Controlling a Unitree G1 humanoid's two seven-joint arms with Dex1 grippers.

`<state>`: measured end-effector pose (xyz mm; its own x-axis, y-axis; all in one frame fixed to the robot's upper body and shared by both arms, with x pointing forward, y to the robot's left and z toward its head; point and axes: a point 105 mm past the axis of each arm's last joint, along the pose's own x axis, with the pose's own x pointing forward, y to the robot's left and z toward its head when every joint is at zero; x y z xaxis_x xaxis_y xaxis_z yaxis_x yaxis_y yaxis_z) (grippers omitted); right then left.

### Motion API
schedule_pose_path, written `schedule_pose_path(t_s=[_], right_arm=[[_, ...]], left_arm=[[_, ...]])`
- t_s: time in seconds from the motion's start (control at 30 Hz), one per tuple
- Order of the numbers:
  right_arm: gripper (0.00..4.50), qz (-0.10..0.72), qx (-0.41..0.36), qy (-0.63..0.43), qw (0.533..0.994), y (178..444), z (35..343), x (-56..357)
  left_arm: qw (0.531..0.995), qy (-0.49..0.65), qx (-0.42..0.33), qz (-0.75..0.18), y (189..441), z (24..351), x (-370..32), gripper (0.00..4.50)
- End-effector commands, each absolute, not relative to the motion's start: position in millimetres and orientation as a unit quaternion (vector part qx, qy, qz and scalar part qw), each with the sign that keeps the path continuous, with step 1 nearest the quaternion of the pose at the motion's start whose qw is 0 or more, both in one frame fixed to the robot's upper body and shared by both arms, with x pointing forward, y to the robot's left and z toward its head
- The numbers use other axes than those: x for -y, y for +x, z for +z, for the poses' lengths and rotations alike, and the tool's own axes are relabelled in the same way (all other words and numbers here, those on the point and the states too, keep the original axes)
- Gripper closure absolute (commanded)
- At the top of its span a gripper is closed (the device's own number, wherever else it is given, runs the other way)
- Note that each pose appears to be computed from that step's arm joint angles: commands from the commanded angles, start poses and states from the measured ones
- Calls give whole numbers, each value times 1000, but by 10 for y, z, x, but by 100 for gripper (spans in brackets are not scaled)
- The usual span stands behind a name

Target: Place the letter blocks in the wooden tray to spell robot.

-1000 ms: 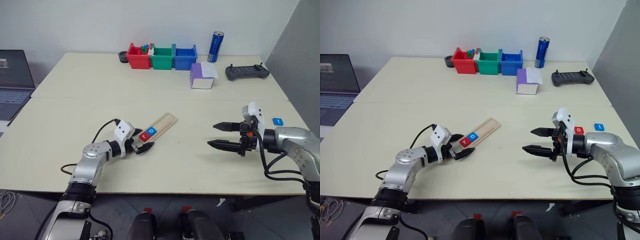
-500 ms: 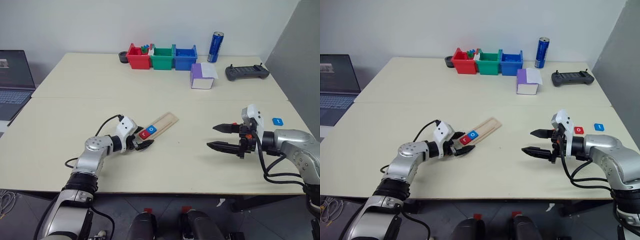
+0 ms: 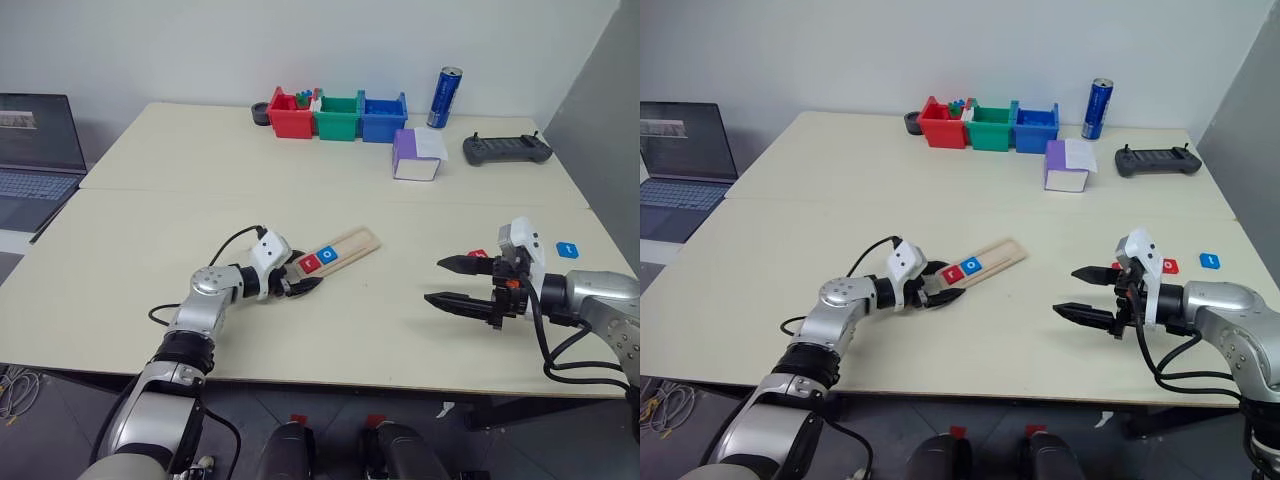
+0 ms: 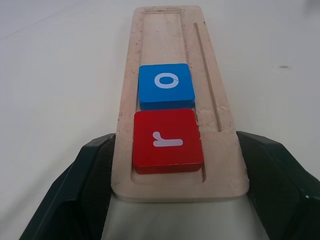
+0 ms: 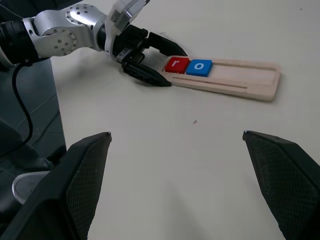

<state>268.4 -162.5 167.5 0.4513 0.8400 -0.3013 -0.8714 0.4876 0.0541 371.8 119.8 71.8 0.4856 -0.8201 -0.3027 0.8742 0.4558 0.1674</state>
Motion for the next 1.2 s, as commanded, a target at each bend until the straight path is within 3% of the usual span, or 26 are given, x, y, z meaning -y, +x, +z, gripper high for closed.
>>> schedule_pose_path(t_s=[0.03, 0.4, 1.2], right_arm=[[0, 504, -130, -69, 851, 2607, 1776, 1632], [0, 492, -141, -75, 856, 2456, 1744, 1684], [0, 489, -139, -76, 858, 2475, 1705, 1645]], left_arm=[[790, 177, -100, -579, 3566, 598, -930, 112], [706, 199, -102, -672, 3459, 667, -681, 112], [697, 200, -105, -681, 3466, 727, -720, 112]])
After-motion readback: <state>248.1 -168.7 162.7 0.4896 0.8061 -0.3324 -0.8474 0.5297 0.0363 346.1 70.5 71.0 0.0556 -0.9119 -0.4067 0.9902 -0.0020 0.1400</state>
